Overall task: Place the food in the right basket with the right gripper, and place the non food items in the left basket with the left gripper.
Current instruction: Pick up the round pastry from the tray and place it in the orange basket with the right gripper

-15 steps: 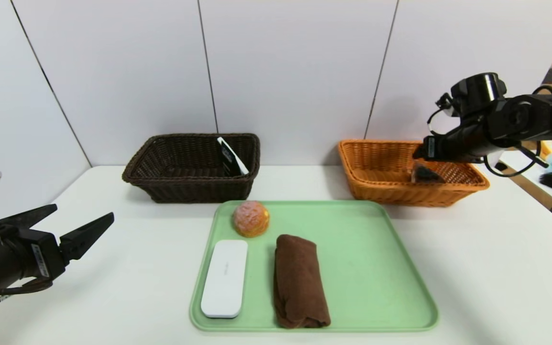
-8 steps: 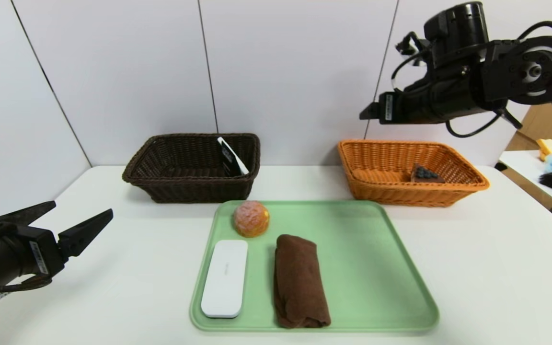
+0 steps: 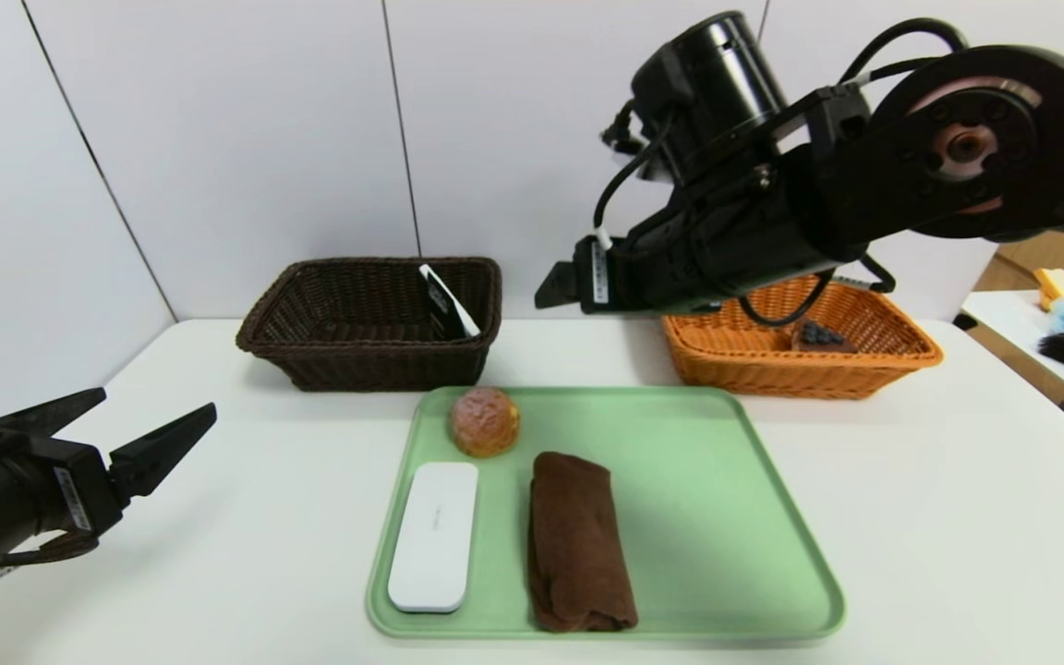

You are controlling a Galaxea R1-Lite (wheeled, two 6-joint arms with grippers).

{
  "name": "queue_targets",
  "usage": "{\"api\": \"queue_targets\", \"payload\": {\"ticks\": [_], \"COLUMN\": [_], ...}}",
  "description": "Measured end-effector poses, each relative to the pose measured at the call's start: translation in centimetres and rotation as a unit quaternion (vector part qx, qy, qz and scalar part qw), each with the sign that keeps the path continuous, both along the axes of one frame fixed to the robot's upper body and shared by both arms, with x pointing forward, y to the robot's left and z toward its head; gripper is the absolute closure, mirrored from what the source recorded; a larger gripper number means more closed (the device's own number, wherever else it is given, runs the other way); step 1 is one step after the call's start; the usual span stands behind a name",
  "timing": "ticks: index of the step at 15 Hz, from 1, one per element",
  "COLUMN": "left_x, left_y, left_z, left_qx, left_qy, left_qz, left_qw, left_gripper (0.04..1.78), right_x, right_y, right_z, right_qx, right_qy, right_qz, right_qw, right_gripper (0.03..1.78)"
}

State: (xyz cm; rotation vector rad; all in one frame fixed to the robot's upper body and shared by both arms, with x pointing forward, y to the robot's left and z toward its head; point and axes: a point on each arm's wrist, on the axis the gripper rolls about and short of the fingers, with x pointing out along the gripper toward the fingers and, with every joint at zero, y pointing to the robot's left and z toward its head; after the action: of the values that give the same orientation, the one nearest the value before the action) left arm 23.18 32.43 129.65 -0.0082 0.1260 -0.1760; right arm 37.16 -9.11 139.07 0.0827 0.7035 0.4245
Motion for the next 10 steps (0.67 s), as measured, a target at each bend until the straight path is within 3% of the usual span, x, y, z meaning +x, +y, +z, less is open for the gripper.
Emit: {"api": "queue_targets", "payload": {"ticks": [3, 10], "left_x": [-0.1, -0.5], "left_y": [0.0, 0.0], "left_z": [-0.1, -0.6], "left_qx": [-0.001, -0.007], "left_qy": [0.001, 0.008], "left_qz": [0.0, 0.001], "left_qw": [1.0, 1.0], "left_gripper": [0.13, 0.13], "right_x": [-0.3, 0.9], "right_y": [2.7, 7.6], "right_z": [-2.1, -7.1], "right_qx": [-0.008, -0.016], "right_qy": [0.029, 0.038], "right_qz": [0.019, 0.048], "right_qw": [0.9994, 0.998], "right_gripper": [0.12, 0.12]}}
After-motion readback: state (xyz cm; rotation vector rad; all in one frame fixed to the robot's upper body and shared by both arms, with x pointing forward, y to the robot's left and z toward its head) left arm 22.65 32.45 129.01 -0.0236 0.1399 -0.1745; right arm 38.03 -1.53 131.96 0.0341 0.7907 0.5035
